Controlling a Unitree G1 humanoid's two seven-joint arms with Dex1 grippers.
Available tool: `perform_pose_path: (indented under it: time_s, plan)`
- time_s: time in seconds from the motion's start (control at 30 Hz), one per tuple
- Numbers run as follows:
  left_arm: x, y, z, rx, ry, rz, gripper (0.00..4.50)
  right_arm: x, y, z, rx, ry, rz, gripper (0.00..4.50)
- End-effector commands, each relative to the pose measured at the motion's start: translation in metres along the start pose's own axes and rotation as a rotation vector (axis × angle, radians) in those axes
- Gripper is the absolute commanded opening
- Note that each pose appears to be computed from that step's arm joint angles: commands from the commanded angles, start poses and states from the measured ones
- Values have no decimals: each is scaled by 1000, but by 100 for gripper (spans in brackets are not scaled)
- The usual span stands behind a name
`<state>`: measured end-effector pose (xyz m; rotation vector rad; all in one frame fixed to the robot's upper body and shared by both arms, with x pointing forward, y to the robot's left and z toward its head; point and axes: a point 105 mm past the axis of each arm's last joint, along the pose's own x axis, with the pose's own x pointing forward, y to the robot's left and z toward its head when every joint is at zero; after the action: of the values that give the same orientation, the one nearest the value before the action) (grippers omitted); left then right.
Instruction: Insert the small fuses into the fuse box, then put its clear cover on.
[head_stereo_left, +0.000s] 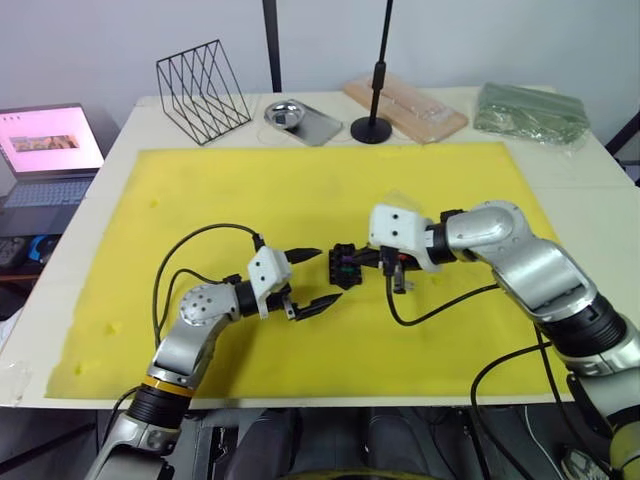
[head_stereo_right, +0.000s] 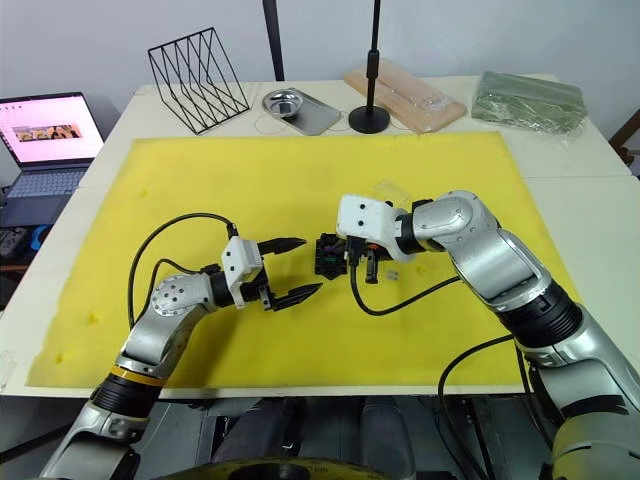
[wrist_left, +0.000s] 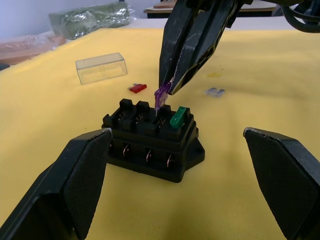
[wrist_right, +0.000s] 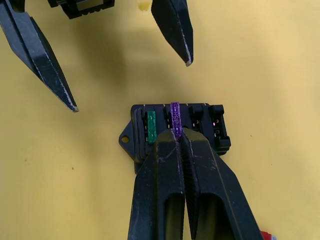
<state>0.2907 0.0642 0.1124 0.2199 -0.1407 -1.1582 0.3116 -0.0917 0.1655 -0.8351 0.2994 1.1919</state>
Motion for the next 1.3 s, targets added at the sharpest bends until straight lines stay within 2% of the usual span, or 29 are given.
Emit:
perform_pose_path:
  time_s: [0.03, 1.3]
  plan:
    - [3, -2, 9, 25, -30, -6, 446, -2, -3, 10, -46, -23, -10, 0]
    - [7, 2, 8, 25, -20, 31, 446, 7, -8, -2, -67, 7, 27, 0]
